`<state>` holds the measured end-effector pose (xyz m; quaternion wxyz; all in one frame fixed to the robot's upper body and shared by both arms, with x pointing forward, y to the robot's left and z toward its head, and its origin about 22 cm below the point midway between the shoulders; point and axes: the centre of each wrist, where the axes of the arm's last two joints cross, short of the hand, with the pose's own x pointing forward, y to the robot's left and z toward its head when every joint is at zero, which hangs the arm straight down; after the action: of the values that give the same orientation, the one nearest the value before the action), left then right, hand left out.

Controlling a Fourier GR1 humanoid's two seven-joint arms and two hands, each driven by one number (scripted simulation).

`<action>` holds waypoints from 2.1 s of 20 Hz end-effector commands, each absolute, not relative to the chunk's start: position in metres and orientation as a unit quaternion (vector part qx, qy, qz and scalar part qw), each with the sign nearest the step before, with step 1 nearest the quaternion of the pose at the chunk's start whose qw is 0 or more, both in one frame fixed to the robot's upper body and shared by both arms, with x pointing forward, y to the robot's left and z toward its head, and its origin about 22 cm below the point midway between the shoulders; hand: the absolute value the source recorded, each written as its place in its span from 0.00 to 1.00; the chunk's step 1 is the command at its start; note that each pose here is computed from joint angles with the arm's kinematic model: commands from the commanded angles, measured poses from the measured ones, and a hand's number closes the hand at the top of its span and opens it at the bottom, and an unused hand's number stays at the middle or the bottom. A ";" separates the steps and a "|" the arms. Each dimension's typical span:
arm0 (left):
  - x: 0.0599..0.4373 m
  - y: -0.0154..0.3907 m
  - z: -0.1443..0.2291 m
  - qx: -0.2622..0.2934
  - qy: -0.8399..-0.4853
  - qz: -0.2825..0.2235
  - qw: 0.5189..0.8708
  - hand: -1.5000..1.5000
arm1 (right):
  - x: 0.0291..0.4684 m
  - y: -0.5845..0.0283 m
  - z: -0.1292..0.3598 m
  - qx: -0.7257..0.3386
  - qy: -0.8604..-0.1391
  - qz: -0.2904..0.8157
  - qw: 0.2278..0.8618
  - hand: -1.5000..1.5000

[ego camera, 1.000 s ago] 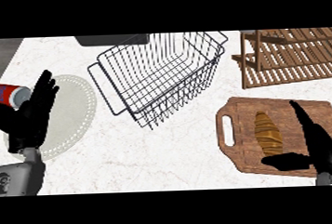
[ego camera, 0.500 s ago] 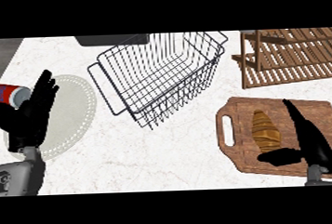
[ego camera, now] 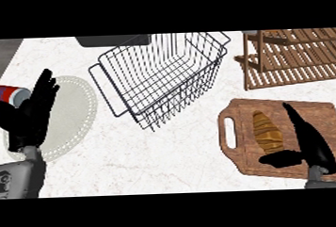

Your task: Pick the croissant from the cutting board and place it in the basket

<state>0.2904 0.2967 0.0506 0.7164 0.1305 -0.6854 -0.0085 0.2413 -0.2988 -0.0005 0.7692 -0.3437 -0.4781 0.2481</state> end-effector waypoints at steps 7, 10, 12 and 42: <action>0.277 0.300 0.049 0.139 -0.688 -0.015 0.713 0.50 | 0.224 -0.293 -0.036 -0.298 -0.475 0.328 0.760 1.00; 0.285 0.295 0.049 0.127 -0.685 -0.012 0.718 0.50 | 0.243 -0.290 -0.048 -0.281 -0.479 0.312 0.771 1.00; 0.289 0.294 0.043 0.133 -0.683 -0.017 0.718 0.50 | 0.242 -0.285 -0.039 -0.279 -0.482 0.317 0.767 1.00; 0.317 0.230 0.054 0.048 -0.698 -0.093 0.708 0.50 | 0.318 -0.036 0.104 -0.337 -0.713 0.032 0.614 1.00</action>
<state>0.3149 0.2347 0.0557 0.7028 0.0483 -0.7037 -0.0923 0.3089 -0.0529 0.0888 0.6299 -0.3281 -0.6997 0.0768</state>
